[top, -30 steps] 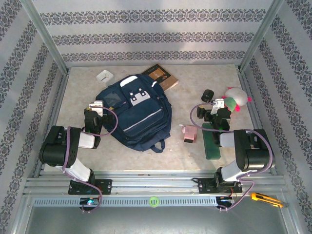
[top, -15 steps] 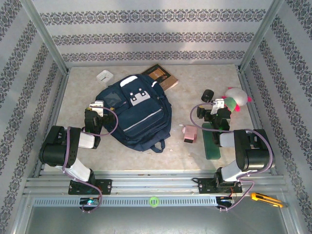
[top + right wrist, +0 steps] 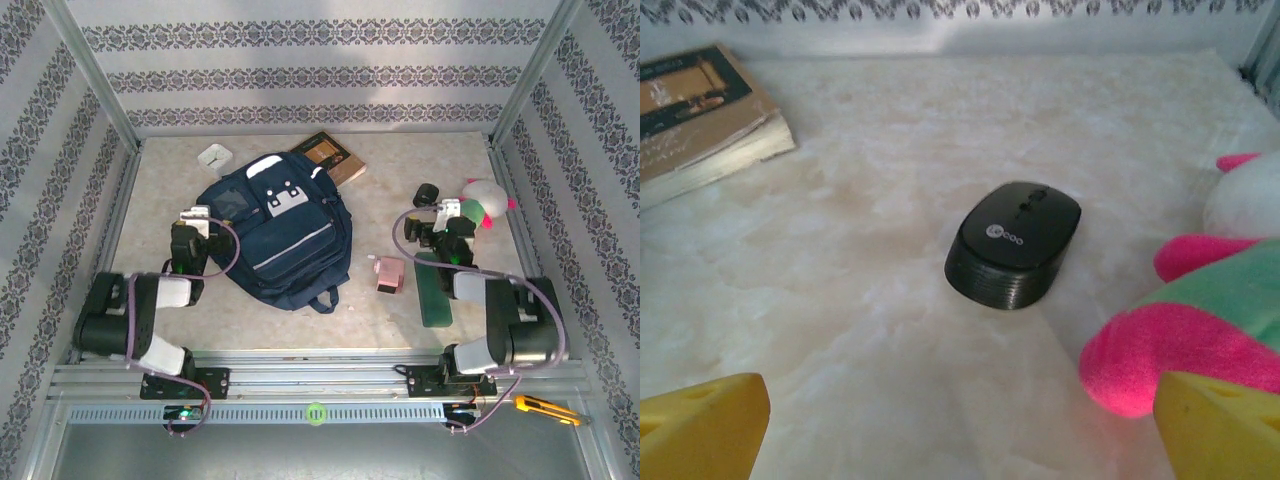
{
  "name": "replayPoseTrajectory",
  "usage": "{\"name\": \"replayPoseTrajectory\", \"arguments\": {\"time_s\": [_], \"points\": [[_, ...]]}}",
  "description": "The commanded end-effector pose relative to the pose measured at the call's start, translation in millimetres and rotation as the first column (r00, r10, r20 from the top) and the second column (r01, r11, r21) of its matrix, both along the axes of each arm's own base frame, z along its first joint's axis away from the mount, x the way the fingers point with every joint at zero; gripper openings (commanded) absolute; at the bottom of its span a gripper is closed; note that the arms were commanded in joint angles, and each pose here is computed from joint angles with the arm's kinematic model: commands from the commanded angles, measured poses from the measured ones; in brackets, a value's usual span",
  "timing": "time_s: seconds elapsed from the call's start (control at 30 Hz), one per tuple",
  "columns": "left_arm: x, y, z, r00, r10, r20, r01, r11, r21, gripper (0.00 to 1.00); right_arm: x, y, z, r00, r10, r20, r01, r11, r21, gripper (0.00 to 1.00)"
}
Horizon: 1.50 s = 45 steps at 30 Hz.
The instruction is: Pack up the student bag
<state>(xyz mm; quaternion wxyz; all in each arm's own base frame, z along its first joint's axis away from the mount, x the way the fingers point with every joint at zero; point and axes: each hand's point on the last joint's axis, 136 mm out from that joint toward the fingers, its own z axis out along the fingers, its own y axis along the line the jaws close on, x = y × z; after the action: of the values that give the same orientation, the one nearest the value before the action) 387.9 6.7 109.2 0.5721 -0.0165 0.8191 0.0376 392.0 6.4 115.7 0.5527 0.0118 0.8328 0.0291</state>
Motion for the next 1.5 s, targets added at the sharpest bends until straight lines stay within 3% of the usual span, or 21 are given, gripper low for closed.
{"name": "replayPoseTrajectory", "arguments": {"time_s": [0.0,0.1,0.17,0.33,0.4,0.57,0.73,0.93,1.1,1.27,1.37,1.4,1.47], "points": [[-3,-9,44,0.998,-0.003,-0.063,-0.005,0.993,-0.117,0.86,1,-3,51,0.988,-0.096,-0.120,0.102,0.994,0.047,0.98],[-15,-13,64,0.985,0.062,-0.160,-0.106,0.955,-0.278,0.78,-4,31,72,0.968,-0.010,-0.251,0.026,0.998,0.062,0.98],[-25,-13,61,0.964,0.100,-0.245,-0.186,0.915,-0.358,0.78,-11,77,75,0.935,0.141,-0.325,-0.114,0.988,0.101,0.98],[-28,-36,33,0.914,0.022,-0.406,-0.232,0.848,-0.477,0.71,-31,177,53,0.799,0.403,-0.447,-0.304,0.911,0.279,0.98],[-27,-47,16,0.894,-0.021,-0.448,-0.231,0.835,-0.500,0.64,-31,196,38,0.777,0.412,-0.477,-0.301,0.907,0.293,0.91],[-28,-68,-29,0.847,-0.080,-0.526,-0.224,0.843,-0.490,0.51,-37,223,-18,0.715,0.341,-0.611,-0.316,0.936,0.152,0.77],[-32,-77,-65,0.808,-0.089,-0.582,-0.243,0.850,-0.467,0.46,-56,247,-59,0.628,0.403,-0.666,-0.296,0.915,0.274,0.61],[-28,-88,-89,0.780,-0.106,-0.617,-0.227,0.871,-0.437,0.46,-122,278,-83,0.584,0.460,-0.669,-0.295,0.888,0.353,0.58],[-23,-97,-85,0.779,-0.125,-0.615,-0.183,0.892,-0.413,0.52,-151,299,-67,0.626,0.477,-0.617,-0.319,0.879,0.355,0.61],[-25,-103,-20,0.842,-0.159,-0.515,-0.036,0.937,-0.347,0.62,-143,285,-11,0.702,0.504,-0.502,-0.365,0.861,0.354,0.74],[-32,-124,39,0.880,-0.292,-0.375,0.201,0.943,-0.264,0.64,-142,268,25,0.730,0.542,-0.416,-0.418,0.836,0.356,0.76],[-38,-135,53,0.868,-0.363,-0.338,0.297,0.926,-0.233,0.64,-142,263,33,0.738,0.552,-0.389,-0.429,0.828,0.361,0.76],[-59,-166,69,0.780,-0.550,-0.299,0.523,0.835,-0.171,0.63,-140,251,48,0.755,0.570,-0.325,-0.445,0.809,0.385,0.77]]}}
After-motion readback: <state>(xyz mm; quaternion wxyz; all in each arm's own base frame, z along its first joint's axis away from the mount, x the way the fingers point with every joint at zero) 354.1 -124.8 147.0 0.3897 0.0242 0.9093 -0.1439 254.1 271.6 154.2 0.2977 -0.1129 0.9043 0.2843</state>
